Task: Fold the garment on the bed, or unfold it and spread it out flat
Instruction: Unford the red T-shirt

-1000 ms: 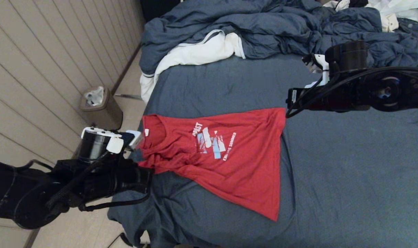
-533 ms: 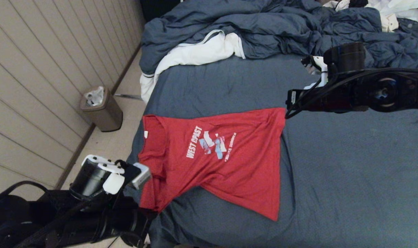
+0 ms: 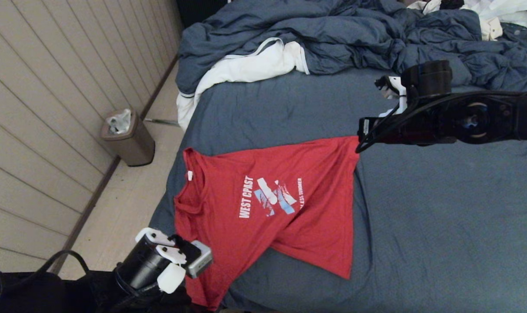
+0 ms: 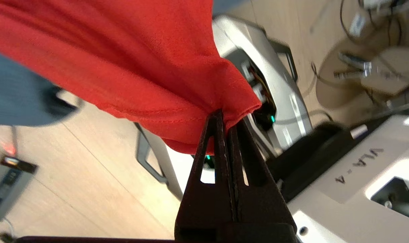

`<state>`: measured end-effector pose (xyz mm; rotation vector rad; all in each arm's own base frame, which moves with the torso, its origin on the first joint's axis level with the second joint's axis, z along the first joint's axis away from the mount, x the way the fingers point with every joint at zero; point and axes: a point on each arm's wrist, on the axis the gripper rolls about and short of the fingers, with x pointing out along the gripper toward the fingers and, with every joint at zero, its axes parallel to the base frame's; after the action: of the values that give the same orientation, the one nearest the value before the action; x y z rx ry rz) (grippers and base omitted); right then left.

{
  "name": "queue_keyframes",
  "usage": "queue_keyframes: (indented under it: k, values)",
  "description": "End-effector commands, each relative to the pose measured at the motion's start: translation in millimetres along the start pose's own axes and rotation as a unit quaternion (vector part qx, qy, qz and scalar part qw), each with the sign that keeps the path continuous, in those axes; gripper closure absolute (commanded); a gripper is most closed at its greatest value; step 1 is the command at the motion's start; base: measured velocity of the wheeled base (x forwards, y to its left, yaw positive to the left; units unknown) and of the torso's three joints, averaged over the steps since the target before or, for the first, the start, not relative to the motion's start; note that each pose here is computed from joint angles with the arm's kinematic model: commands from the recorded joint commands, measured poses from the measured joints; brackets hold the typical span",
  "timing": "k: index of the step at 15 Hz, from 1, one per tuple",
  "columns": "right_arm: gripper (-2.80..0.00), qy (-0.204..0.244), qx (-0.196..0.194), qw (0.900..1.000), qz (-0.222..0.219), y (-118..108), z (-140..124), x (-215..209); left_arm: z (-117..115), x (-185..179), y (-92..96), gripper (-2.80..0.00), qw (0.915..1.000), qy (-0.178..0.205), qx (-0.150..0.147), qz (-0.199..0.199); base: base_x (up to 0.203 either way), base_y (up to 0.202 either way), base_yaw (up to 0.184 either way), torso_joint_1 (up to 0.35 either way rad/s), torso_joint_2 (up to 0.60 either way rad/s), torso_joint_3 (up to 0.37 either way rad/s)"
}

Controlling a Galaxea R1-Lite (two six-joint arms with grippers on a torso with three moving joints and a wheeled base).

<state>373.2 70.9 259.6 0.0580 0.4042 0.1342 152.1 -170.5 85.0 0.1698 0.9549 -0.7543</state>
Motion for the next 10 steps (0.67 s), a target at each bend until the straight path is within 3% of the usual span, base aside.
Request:
queue_keyframes:
  k: [1, 10]
  values:
    - [0.0, 0.002, 0.0, 1.0, -0.001, 0, -1, 3, -7, 22, -9.0, 0.0, 0.9991, 0.041, 0.002, -0.006, 0.0, 0.0, 0.0, 0.0, 0.0, 0.0]
    - [0.0, 0.007, 0.001, 1.0, -0.001, 0, -3, 6, -16, 33, -19.4, 0.0, 0.9977, 0.063, 0.021, -0.013, 0.0, 0.0, 0.0, 0.0, 0.0, 0.0]
